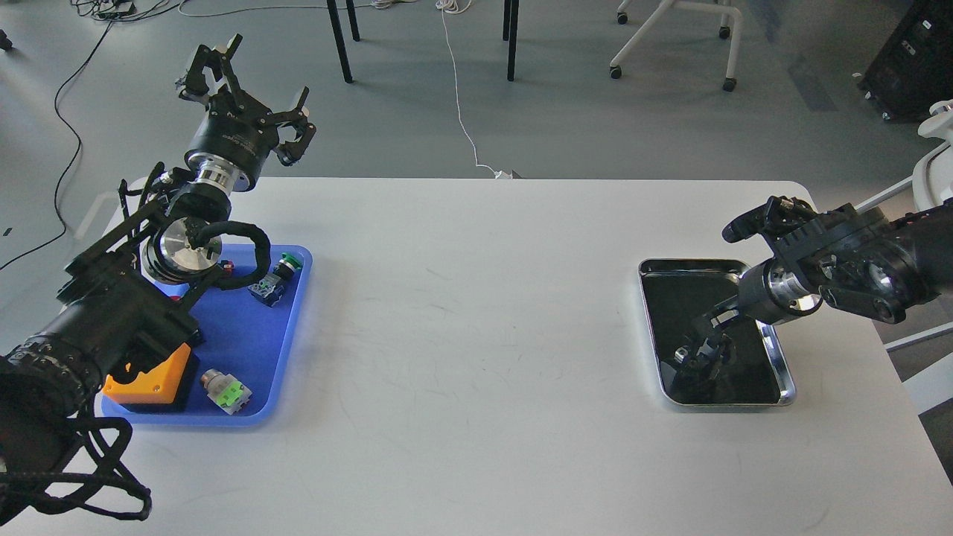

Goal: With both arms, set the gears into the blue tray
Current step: 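Lower the right gripper into the metal tray onto a small black gear, then carry the black gear toward the table center and release it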

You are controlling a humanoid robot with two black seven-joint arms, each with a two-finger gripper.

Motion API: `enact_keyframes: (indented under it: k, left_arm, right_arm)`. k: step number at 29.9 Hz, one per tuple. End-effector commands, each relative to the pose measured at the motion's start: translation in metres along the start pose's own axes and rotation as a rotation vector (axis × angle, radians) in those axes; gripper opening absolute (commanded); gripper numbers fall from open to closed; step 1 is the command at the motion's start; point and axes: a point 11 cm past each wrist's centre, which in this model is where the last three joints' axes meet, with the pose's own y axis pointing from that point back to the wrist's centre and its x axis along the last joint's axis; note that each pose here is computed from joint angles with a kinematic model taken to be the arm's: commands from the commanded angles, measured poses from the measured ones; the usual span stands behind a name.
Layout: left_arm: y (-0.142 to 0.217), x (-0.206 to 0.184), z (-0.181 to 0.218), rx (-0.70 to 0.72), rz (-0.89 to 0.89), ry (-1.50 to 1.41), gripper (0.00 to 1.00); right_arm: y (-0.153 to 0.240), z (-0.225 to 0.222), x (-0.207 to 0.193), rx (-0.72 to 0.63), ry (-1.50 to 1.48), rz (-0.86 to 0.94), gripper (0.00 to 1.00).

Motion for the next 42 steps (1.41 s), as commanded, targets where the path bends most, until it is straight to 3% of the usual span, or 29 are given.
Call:
enact_keyframes:
  k: [1, 20, 27, 32, 37, 42]
  left_arm:
    - [0.0, 0.0, 0.0, 0.002, 0.0, -0.001, 0.98]
    - [0.002, 0.003, 0.001, 0.0, 0.005, -0.005, 0.98]
    - [0.002, 0.003, 0.004, -0.004, 0.006, -0.007, 0.98]
    - [0.002, 0.006, 0.009, -0.009, 0.01, -0.015, 0.98]
    - [0.002, 0.007, 0.011, -0.01, 0.011, -0.022, 0.98]
    - [0.001, 0.006, 0.011, -0.008, 0.01, -0.023, 0.98]
  right_arm:
    - [-0.002, 0.001, 0.0, -0.003, -0.002, 0.005, 0.52]
    - [-0.004, 0.0, 0.001, -0.002, 0.006, 0.004, 0.2]
    - [0.011, 0.01, 0.011, -0.025, 0.007, 0.032, 0.18]
    - [0.042, 0.008, 0.05, -0.036, 0.032, 0.117, 0.18]
    - [0.061, -0.037, 0.091, 0.063, 0.081, 0.204, 0.18]
    - [0.055, -0.106, 0.116, 0.218, 0.148, 0.269, 0.18]
